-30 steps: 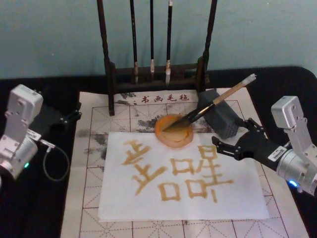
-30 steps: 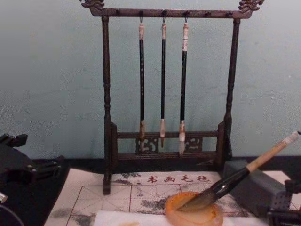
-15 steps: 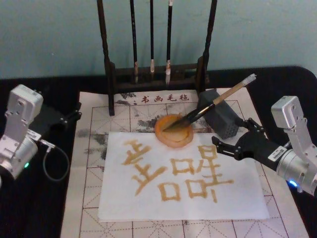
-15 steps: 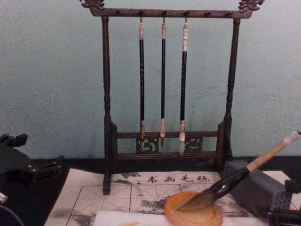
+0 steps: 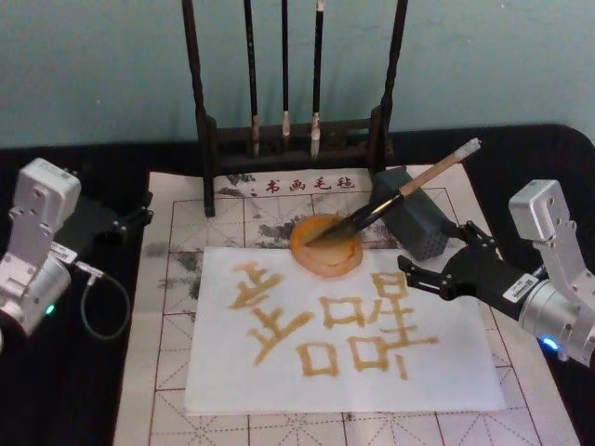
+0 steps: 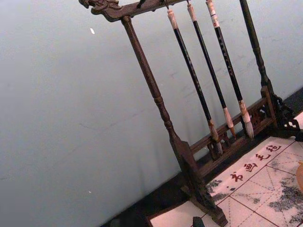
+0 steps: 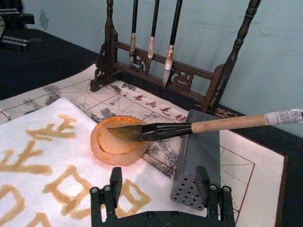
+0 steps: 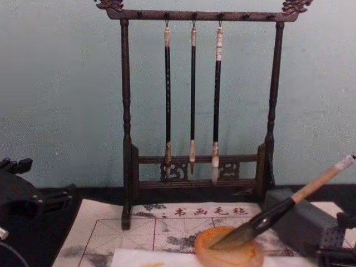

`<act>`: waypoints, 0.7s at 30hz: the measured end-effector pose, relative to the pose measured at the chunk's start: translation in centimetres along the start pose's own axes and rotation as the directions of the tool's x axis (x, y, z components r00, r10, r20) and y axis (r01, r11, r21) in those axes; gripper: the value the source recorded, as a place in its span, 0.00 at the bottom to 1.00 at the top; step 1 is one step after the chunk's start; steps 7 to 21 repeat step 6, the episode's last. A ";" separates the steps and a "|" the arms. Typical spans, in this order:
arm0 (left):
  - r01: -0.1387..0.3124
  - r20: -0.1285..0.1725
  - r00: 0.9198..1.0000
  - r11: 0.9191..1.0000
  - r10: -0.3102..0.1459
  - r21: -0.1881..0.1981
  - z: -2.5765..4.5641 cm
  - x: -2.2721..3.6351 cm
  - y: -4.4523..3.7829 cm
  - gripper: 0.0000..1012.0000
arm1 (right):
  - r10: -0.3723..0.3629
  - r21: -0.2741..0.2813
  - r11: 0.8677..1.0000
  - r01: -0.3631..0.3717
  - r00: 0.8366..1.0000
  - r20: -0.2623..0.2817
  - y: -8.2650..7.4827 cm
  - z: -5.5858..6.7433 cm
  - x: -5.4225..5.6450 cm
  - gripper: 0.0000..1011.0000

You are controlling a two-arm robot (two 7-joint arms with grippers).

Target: Pick up the brush from the inkstone, write on the paper, then place the brush back to its original position.

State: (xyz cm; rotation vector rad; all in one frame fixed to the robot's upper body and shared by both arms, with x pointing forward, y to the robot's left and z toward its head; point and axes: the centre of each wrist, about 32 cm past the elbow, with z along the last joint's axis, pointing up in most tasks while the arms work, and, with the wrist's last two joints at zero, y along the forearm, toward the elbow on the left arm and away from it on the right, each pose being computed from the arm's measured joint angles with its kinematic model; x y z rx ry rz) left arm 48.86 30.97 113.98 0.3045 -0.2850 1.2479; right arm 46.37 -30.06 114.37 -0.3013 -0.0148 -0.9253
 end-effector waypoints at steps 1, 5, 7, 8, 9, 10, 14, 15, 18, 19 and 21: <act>0.000 0.000 1.000 1.000 0.000 0.000 0.00 0.00 0.00 0.99 | 0.000 0.000 1.000 0.000 1.000 0.000 0.0 0.0 0.0 0.99; 0.000 0.000 1.000 1.000 0.000 0.000 0.00 0.00 0.00 0.99 | 0.000 0.000 1.000 0.000 1.000 0.000 0.0 0.0 0.0 0.99; 0.000 0.000 1.000 1.000 0.000 0.000 0.00 0.00 0.00 0.99 | 0.000 0.000 1.000 0.000 1.000 0.000 0.0 0.0 0.0 0.99; 0.000 0.000 1.000 1.000 0.000 0.000 0.00 0.00 0.00 0.99 | 0.000 0.000 1.000 0.000 1.000 0.000 0.0 0.0 0.0 0.99; 0.000 0.000 1.000 1.000 0.000 0.000 0.00 0.00 0.00 0.99 | 0.000 0.000 1.000 0.000 1.000 0.000 0.0 0.0 0.0 0.99; 0.000 0.000 1.000 1.000 0.000 0.000 0.00 0.00 0.00 0.99 | 0.000 0.000 1.000 0.000 1.000 0.000 0.0 0.0 0.0 0.99; 0.000 0.000 1.000 1.000 0.000 0.000 0.00 0.00 0.00 0.99 | 0.000 0.000 1.000 0.000 1.000 0.000 0.0 0.0 0.0 0.99; 0.000 0.000 1.000 1.000 0.000 0.000 0.00 0.00 0.00 0.99 | 0.000 0.000 1.000 0.000 1.000 0.000 0.0 0.0 0.0 0.99; 0.000 0.000 1.000 1.000 0.000 0.000 0.00 0.00 0.00 0.99 | 0.000 0.000 1.000 0.000 1.000 0.000 0.0 0.0 0.0 0.99; 0.000 0.000 1.000 1.000 0.000 0.000 0.00 0.00 0.00 0.99 | 0.000 0.000 1.000 0.000 1.000 0.000 0.0 0.0 0.0 0.99; 0.000 0.000 1.000 1.000 0.000 0.000 0.00 0.00 0.00 0.99 | 0.000 0.000 1.000 0.000 1.000 0.000 0.0 0.0 0.0 0.99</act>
